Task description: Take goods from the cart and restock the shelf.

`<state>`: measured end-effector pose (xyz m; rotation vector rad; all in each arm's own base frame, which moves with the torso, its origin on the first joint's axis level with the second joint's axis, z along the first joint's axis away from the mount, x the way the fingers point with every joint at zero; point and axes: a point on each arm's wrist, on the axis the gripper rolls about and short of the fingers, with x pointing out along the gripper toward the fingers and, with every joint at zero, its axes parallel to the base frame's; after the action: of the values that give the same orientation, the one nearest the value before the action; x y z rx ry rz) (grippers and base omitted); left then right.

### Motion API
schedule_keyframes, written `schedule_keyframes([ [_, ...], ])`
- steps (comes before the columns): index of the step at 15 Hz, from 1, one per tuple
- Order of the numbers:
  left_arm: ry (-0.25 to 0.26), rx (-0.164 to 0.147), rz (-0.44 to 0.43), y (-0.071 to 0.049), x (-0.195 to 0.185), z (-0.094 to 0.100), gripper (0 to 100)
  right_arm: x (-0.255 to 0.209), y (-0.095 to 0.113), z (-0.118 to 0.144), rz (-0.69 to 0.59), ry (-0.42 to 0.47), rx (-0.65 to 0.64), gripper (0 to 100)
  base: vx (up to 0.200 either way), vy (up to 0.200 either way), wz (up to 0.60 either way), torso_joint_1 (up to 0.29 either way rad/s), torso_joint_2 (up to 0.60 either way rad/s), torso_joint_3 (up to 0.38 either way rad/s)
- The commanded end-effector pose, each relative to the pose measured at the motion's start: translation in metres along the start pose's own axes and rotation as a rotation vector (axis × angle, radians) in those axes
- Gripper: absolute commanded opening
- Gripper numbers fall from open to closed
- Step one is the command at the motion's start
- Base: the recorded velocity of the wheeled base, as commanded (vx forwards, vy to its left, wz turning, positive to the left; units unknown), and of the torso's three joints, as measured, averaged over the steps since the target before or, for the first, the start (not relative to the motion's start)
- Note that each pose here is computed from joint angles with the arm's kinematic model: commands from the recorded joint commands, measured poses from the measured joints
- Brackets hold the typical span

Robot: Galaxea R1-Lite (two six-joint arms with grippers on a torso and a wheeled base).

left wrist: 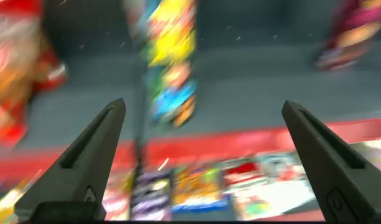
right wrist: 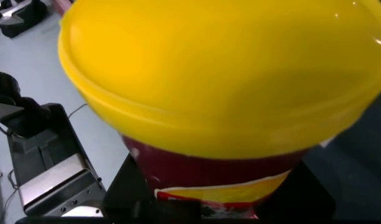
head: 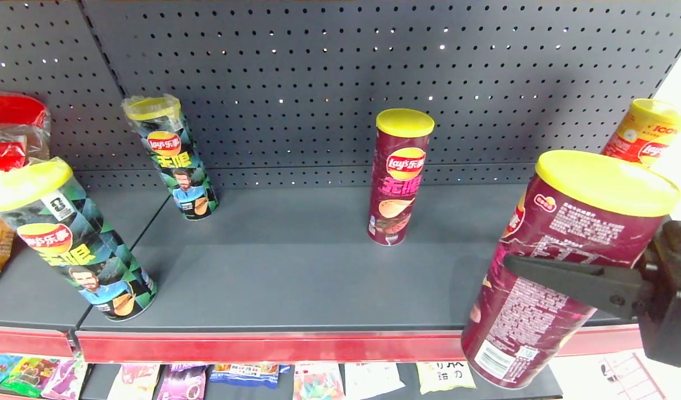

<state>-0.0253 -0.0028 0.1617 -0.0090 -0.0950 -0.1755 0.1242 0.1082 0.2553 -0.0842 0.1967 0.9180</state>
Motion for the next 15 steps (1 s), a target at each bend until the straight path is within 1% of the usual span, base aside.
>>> schedule_keyframes([
  [1, 0.132, -0.056, -0.386, -0.001, 0.059, 0.067, 100, 0.003, 0.000, 0.005, 0.002, -0.011, -0.003, 0, 0.000, 0.000, 0.00, 0.000, 0.00, 0.000],
  [2, 0.191, -0.042, -0.522, -0.004, 0.074, 0.063, 100, 0.003, 0.000, 0.010, 0.002, -0.022, -0.005, 0, 0.000, 0.000, 0.00, 0.000, 0.00, 0.000],
  [3, 0.239, -0.024, -0.593, -0.006, 0.089, 0.060, 100, 0.004, -0.001, 0.012, 0.002, -0.025, -0.006, 0, 0.000, 0.000, 0.00, 0.000, 0.00, 0.000],
  [4, 0.294, 0.004, -0.674, -0.011, 0.109, 0.055, 100, 0.004, -0.001, 0.013, 0.000, -0.030, -0.007, 0, 0.000, 0.000, 0.00, 0.000, 0.00, 0.000],
  [5, 0.335, 0.022, -0.762, -0.020, 0.128, 0.055, 100, 0.005, -0.002, 0.013, -0.003, -0.027, -0.006, 0, 0.000, 0.000, 0.00, 0.000, 0.00, 0.000],
  [6, 0.371, 0.023, -0.819, -0.030, 0.146, 0.057, 100, 0.005, -0.002, 0.012, -0.003, -0.026, -0.004, 0, 0.000, 0.000, 0.00, 0.000, 0.00, 0.000],
  [7, 0.408, 0.023, -0.848, -0.040, 0.168, 0.058, 100, 0.006, -0.002, 0.012, -0.001, -0.023, -0.003, 0, 0.000, 0.000, 0.00, 0.000, 0.00, 0.000],
  [8, 0.423, 0.023, -0.856, -0.044, 0.178, 0.058, 100, 0.006, -0.002, 0.012, -0.001, -0.024, -0.003, 0, 0.000, 0.000, 0.00, 0.000, 0.00, 0.000],
  [9, 0.427, 0.056, -0.896, -0.059, 0.213, 0.058, 100, 0.006, -0.002, 0.012, -0.001, -0.026, -0.002, 0, 0.000, 0.000, 0.00, 0.000, 0.00, 0.000],
  [10, 0.427, 0.056, -0.896, -0.059, 0.213, 0.058, 100, 0.006, -0.002, 0.012, -0.001, -0.026, -0.002, 0, 0.000, 0.000, 0.00, 0.000, 0.00, 0.000],
  [11, 0.397, 0.101, -0.932, -0.076, 0.262, 0.055, 100, 0.006, -0.002, 0.013, -0.006, -0.027, -0.001, 0, 0.000, 0.000, 0.00, 0.000, 0.00, 0.000],
  [12, 0.392, 0.101, -0.940, -0.080, 0.271, 0.055, 100, 0.006, -0.002, 0.013, -0.006, -0.027, -0.001, 0, 0.000, 0.000, 0.00, 0.000, 0.00, 0.000],
  [13, 0.367, 0.104, -0.966, -0.092, 0.297, 0.060, 100, 0.005, -0.002, 0.013, -0.013, -0.028, -0.001, 0, 0.000, 0.000, 0.00, 0.000, 0.00, 0.000],
  [14, 0.347, 0.104, -0.989, -0.100, 0.310, 0.063, 100, 0.005, -0.002, 0.015, -0.017, -0.036, -0.003, 0, 0.000, 0.000, 0.00, 0.000, 0.00, 0.000],
  [15, 0.331, 0.109, -0.994, -0.106, 0.324, 0.064, 100, 0.005, -0.002, 0.018, -0.019, -0.045, -0.005, 0, 0.000, 0.000, 0.00, 0.000, 0.00, 0.000],
])
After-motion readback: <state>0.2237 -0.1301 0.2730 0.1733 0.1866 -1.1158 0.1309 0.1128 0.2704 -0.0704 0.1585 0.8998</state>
